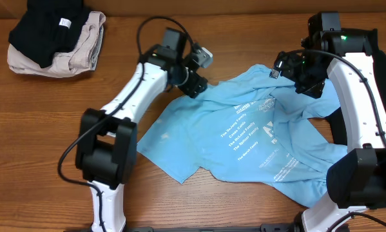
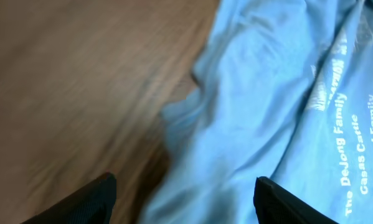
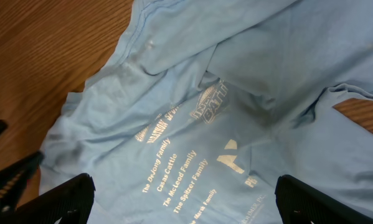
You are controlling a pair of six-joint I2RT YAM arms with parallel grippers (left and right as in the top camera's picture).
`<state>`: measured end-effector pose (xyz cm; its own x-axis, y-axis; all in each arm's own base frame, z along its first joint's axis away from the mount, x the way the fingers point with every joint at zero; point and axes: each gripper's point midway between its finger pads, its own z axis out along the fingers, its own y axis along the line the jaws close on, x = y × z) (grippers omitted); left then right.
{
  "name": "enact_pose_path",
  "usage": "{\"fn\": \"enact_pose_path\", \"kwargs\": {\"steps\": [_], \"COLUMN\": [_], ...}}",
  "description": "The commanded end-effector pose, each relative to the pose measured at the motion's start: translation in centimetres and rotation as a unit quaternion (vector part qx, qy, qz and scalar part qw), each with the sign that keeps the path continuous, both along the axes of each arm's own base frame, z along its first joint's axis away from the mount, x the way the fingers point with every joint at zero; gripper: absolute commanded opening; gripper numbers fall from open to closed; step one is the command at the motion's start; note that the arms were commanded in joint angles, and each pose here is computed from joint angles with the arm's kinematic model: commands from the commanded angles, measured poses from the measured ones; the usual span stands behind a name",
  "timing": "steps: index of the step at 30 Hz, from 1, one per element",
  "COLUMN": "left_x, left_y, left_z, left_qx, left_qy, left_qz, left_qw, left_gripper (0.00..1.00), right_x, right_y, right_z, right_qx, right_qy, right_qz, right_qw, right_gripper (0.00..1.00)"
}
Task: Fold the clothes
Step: 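Grasp the shirt's left edge with the left gripper and spread it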
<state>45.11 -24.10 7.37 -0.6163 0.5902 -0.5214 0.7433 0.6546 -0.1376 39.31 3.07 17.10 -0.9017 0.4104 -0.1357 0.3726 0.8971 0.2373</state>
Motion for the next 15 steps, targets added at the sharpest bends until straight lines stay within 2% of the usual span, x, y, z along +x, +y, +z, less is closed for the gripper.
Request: {"fn": "enact_pose_path", "kwargs": {"steps": [1,7,15], "left_x": [-1.1,-1.4,-0.2], "left_y": [-1.9,-2.7,-2.1], "left_z": [-2.4,-2.9,-3.0], "left_qx": [0.004,0.011,0.029], "left_qy": [0.018,0.016,-0.003], "left_qz": [-0.033,-0.041,-0.017], "left_qw": [0.999,0.999,0.999], "left_gripper": [0.72,0.72,0.72], "right_x": [-0.1,-0.2,-0.3], "right_y": [-0.1,-0.1,-0.1], "right_z": [1.7,1.6,1.6], "right_qx": [-0.008,-0.008,-0.009], "right_qy": [-0.025,-0.021,-0.019], "right_qz": [0.004,0.004,0.004], "right_qw": [1.0,1.0,1.0], "right_gripper": [0.96,0.96,0.96]}}
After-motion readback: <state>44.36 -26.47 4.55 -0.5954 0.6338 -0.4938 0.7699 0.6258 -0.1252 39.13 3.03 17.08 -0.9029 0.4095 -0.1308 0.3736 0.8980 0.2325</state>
